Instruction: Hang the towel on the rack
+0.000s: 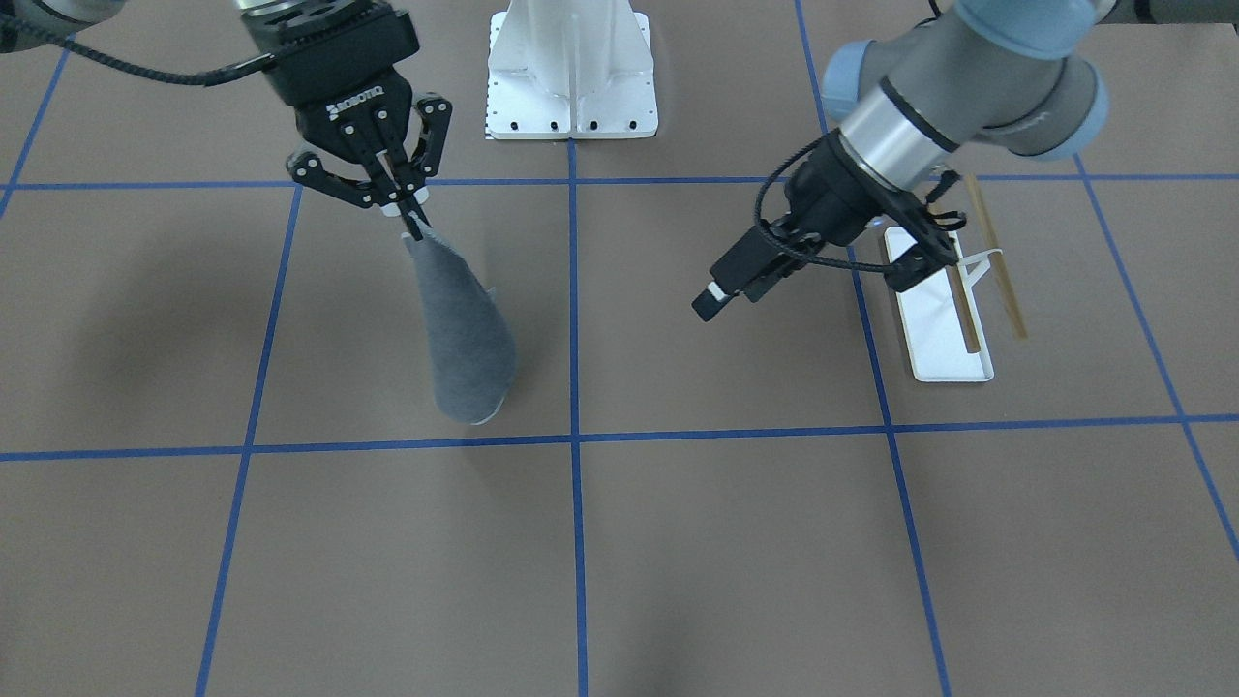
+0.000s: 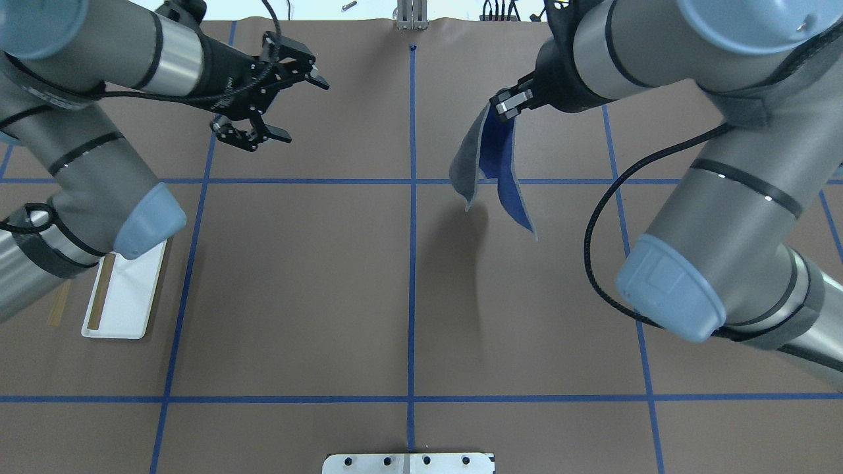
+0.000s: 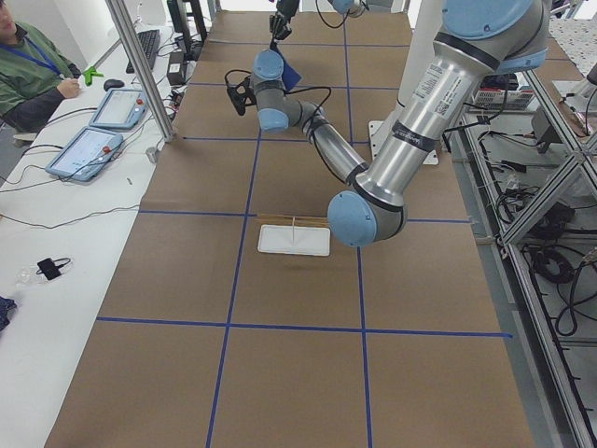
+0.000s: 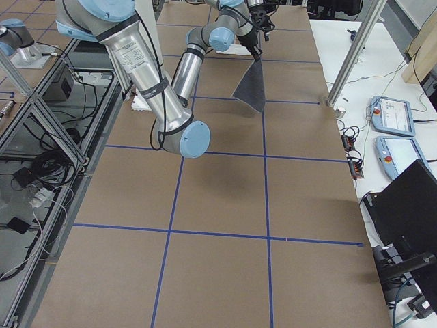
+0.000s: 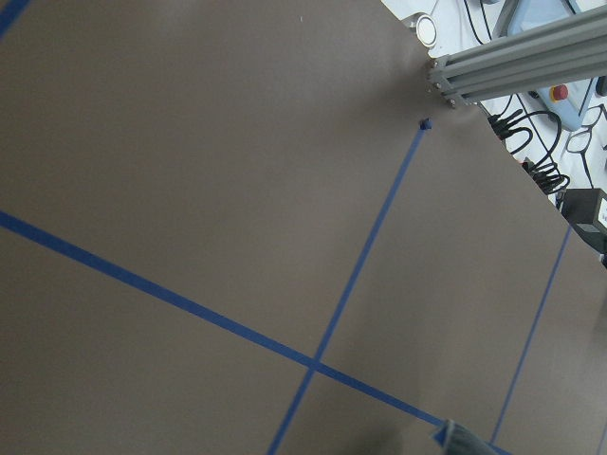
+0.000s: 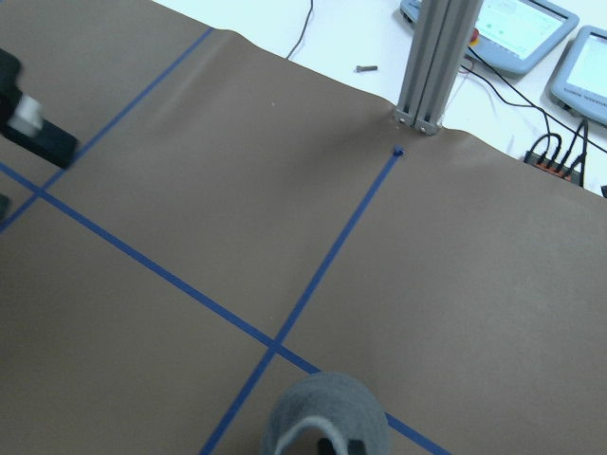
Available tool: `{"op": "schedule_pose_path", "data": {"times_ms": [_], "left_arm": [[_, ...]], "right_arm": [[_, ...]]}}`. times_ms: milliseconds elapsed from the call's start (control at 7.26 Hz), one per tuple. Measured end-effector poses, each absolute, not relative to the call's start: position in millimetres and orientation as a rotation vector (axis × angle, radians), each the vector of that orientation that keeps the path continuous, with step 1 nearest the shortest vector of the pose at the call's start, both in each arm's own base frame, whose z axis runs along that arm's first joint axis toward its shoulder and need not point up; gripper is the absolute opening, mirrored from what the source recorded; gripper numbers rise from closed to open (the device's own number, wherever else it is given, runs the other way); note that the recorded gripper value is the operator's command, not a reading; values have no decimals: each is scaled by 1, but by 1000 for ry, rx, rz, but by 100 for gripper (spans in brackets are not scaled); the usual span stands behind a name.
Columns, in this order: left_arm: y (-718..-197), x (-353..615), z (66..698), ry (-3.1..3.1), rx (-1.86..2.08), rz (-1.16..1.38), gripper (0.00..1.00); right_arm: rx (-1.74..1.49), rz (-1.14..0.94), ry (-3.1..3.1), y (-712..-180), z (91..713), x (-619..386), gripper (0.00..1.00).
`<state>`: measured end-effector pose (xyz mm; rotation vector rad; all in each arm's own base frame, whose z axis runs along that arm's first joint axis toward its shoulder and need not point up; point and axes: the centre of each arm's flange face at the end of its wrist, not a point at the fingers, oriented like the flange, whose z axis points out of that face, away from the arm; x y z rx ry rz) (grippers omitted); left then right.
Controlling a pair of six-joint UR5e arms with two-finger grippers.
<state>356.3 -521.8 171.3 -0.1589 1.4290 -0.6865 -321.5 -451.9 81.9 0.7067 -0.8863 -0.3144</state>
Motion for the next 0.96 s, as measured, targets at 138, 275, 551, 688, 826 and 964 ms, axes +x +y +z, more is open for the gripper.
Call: {"op": "schedule_pose_path", "data": {"times_ms": [138,275,551,688,826,964], "left_arm": [[-514,373,155,1451,-201,-759,98],[-508,383,144,1465,-247,-819,98],[-505,396,122,1496,-308,-930,98],[-504,398,113,1509,-331,-967,98],[-504,399,108,1515,-349,-991,98],[-504,399,106,1518,-361,-1004,98]], "right_arm": [[733,-306,-895,-442,67,-333,0],[752,-301,-896,-436,59,-342,0],[782,-297,-904,-430,50,-349,0],[806,-295,-915,-429,49,-353,0],[822,-294,-917,-429,48,-358,0],[831,-296,-917,-428,47,-361,0]]}}
